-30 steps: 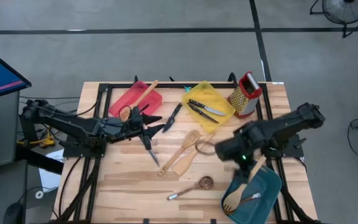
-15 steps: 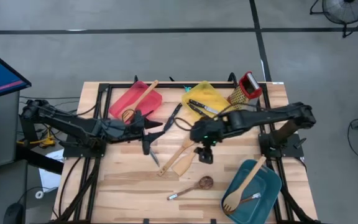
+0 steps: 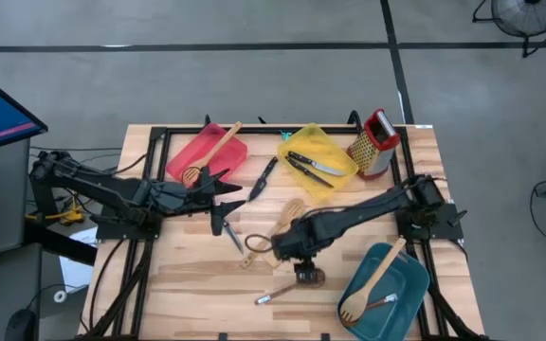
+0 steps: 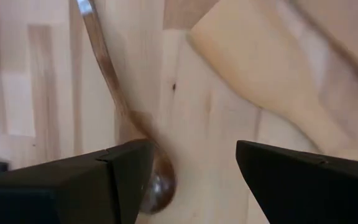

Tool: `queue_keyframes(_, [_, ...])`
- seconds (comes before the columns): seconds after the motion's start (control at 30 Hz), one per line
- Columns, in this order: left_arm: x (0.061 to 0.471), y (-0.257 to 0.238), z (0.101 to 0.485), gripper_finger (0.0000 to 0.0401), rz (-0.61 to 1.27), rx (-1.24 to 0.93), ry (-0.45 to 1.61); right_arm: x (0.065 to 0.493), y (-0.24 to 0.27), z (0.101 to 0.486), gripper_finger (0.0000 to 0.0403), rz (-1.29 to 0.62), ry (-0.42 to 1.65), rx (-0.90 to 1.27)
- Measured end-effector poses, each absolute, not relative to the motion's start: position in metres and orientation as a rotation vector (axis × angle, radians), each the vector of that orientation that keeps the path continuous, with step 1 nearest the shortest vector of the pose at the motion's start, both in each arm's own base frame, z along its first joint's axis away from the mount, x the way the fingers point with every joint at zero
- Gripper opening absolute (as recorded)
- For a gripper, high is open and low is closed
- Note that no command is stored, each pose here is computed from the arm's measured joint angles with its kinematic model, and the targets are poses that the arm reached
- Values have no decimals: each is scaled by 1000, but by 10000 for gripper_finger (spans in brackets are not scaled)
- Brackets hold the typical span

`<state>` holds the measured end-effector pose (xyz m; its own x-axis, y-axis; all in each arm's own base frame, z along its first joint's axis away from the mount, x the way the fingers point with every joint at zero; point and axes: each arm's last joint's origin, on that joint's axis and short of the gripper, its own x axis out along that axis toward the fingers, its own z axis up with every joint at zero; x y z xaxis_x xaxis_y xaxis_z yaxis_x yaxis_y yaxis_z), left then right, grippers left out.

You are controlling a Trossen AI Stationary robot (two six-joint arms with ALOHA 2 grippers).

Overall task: Pick & Place Kitchen Items
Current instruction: Put the wooden serving spoon into the blue bin

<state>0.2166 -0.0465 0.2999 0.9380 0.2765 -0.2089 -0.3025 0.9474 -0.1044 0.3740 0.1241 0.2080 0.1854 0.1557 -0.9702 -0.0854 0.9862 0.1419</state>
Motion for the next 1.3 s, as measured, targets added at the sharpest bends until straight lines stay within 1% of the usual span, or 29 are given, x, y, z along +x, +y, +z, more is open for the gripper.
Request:
queue_keyframes(0.1, [211,-45,303,184,296,-139,186,378,136,192,240,197,1383,48])
queue_keyframes(0.17, [206,-43,306,183,299,-141,180,377,141,188,240,207,1391,38])
queue_keyframes(0.23, [201,-42,310,183,299,-147,166,384,148,185,240,226,1335,40])
queue_keyframes(0.3, [196,-40,314,184,295,-124,157,378,151,180,240,214,1375,-6])
queue_keyframes(0.37, [187,-38,319,184,295,-84,144,386,157,178,240,239,1303,-13])
queue_keyframes(0.43, [178,-35,326,183,306,-72,109,381,160,175,240,245,1339,-55])
queue_keyframes(0.5, [163,-30,332,181,316,-45,88,386,165,166,240,263,1312,-60])
queue_keyframes(0.6, [138,-23,347,178,317,-56,-5,380,170,160,240,269,1365,-89])
queue_keyframes(0.67, [118,-18,353,174,315,-77,-54,385,174,157,240,283,1327,-86])
queue_keyframes(0.77, [93,-10,357,162,316,-98,-101,380,175,148,240,280,1384,-113])
queue_keyframes(0.83, [84,-8,350,149,310,-108,-121,384,179,144,240,292,1360,-113])
queue_keyframes(0.9, [78,-6,336,133,309,-109,-116,379,180,139,240,287,1404,-128])
queue_keyframes(1.0, [75,-5,314,106,307,-148,-116,381,184,135,240,290,1399,-133])
queue_keyframes(1.07, [76,-6,298,88,305,-179,-102,380,184,134,239,270,1396,-144])
queue_keyframes(1.13, [80,-7,283,72,301,-199,-88,379,184,133,235,209,1381,-169])
queue_keyframes(1.2, [83,-8,272,55,300,-216,-81,379,184,133,221,153,1375,-179])
queue_keyframes(1.3, [89,-10,259,31,301,-216,-69,379,180,132,183,116,1382,-166])
